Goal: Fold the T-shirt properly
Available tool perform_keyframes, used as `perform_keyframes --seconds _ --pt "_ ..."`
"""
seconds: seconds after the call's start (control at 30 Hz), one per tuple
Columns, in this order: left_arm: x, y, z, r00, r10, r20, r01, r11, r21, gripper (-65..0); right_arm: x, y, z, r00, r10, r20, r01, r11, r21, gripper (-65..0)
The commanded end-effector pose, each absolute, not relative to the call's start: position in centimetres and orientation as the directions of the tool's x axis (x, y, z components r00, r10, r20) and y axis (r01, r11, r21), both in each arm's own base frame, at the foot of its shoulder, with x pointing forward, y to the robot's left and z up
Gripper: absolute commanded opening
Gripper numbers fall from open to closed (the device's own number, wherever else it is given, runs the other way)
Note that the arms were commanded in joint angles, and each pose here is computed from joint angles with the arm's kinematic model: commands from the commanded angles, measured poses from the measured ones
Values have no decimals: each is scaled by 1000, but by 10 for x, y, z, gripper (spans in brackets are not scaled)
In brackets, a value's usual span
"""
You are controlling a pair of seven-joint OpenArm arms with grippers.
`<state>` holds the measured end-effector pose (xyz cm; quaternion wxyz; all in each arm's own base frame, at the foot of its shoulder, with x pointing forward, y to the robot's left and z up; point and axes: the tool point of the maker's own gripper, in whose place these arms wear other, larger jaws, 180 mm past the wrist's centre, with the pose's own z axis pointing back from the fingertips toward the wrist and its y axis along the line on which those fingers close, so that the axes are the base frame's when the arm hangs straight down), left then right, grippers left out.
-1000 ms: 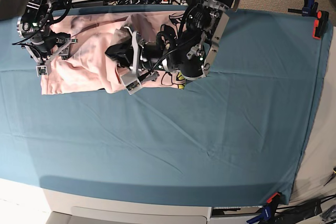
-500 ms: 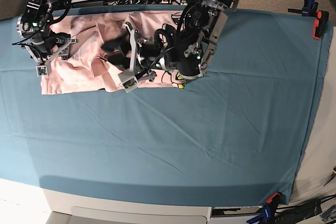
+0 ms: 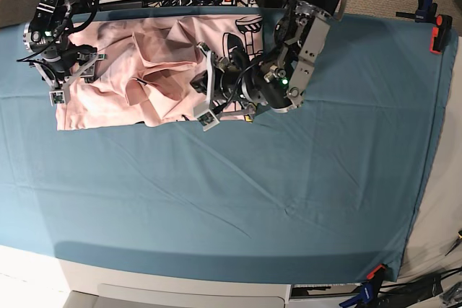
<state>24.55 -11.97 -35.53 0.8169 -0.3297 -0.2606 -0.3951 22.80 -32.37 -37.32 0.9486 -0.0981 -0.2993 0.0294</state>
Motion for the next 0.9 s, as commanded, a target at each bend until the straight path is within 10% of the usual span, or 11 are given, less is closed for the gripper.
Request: perform_keyframes --seconds 0.0,0.63,0.87 --pt "249 -126 -344 540 -440 717 821 463 -335 -650 237 -329 -361 792 126 598 10 976 -219 -318" --pt "165 -219 -286 474 -345 810 875 87 -475 -650 238 -329 -361 789 127 601 10 976 -219 -318" --pt "244 -170 -326 494 -436 752 841 459 -287 -650 238 -329 -361 790 126 600 11 976 -219 -318"
